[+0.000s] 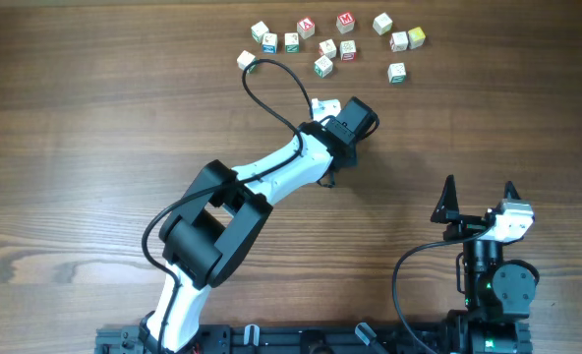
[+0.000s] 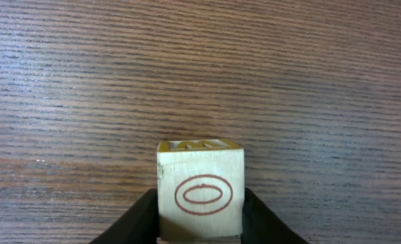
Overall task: Form a tower
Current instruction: 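Carry the O block to the open table center and release it, then move the left gripper back to the cluster and grasp the M block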
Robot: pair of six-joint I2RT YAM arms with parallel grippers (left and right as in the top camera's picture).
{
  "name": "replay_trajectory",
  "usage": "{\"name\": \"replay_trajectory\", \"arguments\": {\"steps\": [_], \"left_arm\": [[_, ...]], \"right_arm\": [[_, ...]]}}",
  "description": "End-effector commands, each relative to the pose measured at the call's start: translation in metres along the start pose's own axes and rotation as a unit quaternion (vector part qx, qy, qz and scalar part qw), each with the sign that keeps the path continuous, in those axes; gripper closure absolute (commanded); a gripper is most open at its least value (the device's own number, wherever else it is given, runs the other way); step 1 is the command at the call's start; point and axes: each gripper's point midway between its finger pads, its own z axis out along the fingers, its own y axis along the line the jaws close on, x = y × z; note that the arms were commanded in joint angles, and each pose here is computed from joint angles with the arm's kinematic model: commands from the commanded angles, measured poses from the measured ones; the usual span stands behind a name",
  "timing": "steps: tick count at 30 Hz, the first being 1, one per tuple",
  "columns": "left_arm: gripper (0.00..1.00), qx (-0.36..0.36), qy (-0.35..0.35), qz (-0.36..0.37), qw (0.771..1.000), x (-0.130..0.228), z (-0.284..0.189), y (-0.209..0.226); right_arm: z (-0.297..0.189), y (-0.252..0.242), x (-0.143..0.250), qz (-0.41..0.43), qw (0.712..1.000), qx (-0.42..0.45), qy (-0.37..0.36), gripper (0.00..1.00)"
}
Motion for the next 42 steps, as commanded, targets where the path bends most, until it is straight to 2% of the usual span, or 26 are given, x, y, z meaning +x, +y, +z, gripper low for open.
{"name": "replay_trajectory", "arguments": {"steps": [1,9,10,11,12,13,14,20,21,23,25,27,29,32,34,36,42], "left_arm": [[0.64,-0.017,0.004,0.024,1.0,0.008,0.008,0.007],[0.65,-0.023,0.011,0.048,0.999,0.011,0.008,0.01],[0.55,-0.023,0.011,0.048,0.999,0.011,0.008,0.01],[0.5,-0.023,0.011,0.048,0.999,0.011,0.008,0.01],[0.34,-0.022,0.01,0.048,0.999,0.011,0.007,0.01],[0.08,-0.02,0.008,0.05,0.999,0.009,0.005,0.008],[0.0,-0.019,0.008,0.05,0.999,0.007,-0.001,0.008],[0.0,0.04,-0.084,0.078,0.993,-0.097,-0.108,-0.024],[0.0,0.046,-0.102,0.08,0.991,-0.117,-0.138,-0.022],[0.0,0.036,-0.112,0.068,0.991,-0.13,-0.174,0.0],[0.0,0.042,-0.134,0.049,0.989,-0.146,-0.193,0.012],[0.0,0.076,-0.175,0.039,0.981,-0.176,-0.205,0.014],[0.0,0.129,-0.186,0.041,0.973,-0.205,-0.188,0.014],[0.0,0.127,-0.175,0.038,0.976,-0.218,-0.138,0.024],[0.0,0.142,-0.161,0.079,0.973,-0.217,-0.099,0.017],[0.0,0.124,-0.166,0.11,0.972,-0.217,-0.042,0.016],[0.0,0.144,-0.164,0.112,0.969,-0.205,0.038,0.009]], "right_arm": [[0.0,0.001,-0.001,-0.006,1.0,-0.003,-0.003,0.0],[0.0,0.001,-0.001,-0.006,1.0,-0.003,-0.003,0.0],[0.0,0.001,-0.001,-0.006,1.0,-0.003,-0.003,0.0],[0.0,0.001,-0.001,-0.006,1.0,-0.003,-0.003,0.0],[0.0,0.001,-0.001,-0.006,1.0,-0.003,-0.003,0.0],[0.0,0.001,-0.001,-0.006,1.0,-0.003,-0.003,0.0],[0.0,0.001,-0.001,-0.006,1.0,-0.003,-0.003,0.0],[0.0,0.001,-0.001,-0.006,1.0,-0.003,-0.003,0.0],[0.0,0.001,-0.001,-0.006,1.0,-0.003,-0.003,0.0],[0.0,0.001,-0.001,-0.006,1.0,-0.003,-0.003,0.0],[0.0,0.001,-0.001,-0.006,1.0,-0.003,-0.003,0.0],[0.0,0.001,-0.001,-0.006,1.0,-0.003,-0.003,0.0],[0.0,0.001,-0.001,-0.006,1.0,-0.003,-0.003,0.0],[0.0,0.001,-0.001,-0.006,1.0,-0.003,-0.003,0.0],[0.0,0.001,-0.001,-0.006,1.0,-0.003,-0.003,0.0],[0.0,0.001,-0.001,-0.006,1.0,-0.003,-0.003,0.0],[0.0,0.001,-0.001,-0.006,1.0,-0.003,-0.003,0.0]]}}
